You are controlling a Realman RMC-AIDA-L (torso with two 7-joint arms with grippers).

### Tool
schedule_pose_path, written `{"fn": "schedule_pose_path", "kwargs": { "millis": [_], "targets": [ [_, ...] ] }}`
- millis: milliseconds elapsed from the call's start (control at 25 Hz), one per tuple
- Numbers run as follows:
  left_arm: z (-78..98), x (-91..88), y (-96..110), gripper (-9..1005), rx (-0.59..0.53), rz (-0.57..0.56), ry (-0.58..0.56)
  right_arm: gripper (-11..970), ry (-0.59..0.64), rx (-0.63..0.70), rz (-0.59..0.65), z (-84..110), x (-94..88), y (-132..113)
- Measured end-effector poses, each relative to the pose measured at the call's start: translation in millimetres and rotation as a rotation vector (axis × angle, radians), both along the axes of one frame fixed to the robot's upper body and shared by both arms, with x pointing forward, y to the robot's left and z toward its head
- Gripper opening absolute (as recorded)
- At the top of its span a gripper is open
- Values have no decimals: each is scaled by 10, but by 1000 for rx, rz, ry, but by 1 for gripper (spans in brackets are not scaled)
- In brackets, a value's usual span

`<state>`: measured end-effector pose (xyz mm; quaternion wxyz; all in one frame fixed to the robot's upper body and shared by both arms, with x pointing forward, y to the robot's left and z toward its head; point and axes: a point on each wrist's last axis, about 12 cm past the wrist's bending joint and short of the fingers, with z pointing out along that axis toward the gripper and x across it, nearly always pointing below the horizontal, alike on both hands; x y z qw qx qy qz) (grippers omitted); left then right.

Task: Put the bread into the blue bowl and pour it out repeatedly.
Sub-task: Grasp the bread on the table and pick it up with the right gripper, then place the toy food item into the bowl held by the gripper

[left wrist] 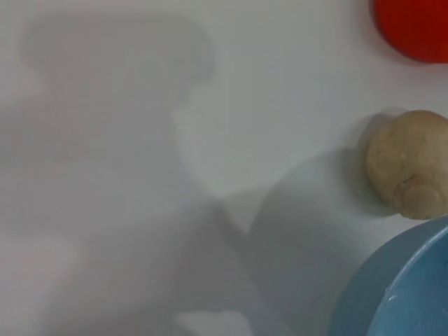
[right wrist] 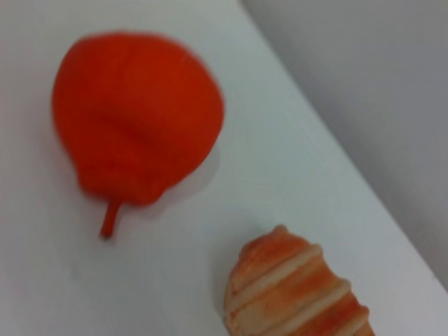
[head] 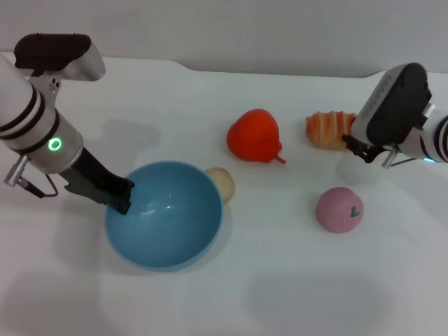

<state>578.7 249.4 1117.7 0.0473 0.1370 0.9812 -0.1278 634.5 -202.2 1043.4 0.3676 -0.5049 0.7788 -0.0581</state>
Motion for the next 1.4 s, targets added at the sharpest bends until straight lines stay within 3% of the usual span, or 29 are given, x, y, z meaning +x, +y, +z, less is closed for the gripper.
{"fn": "schedule_pose_path", "kwargs": {
  "millis": [480,680,1000,1400],
  "targets": [
    [261,117,-106,1,4,-36,-78,274,-27,369,-180,350,1,-247],
    [359,185,-257,3,-9,-70,-104,244,-34,531,-225,520,-24,-374],
    [543,313,-506,3,-14,-128,-142,98,-63,681,-186,791,-124,-448],
    [522,344,-680,3,-5,-177,-125,19,-79,774,-102,1031,-164,-373]
  ]
}}
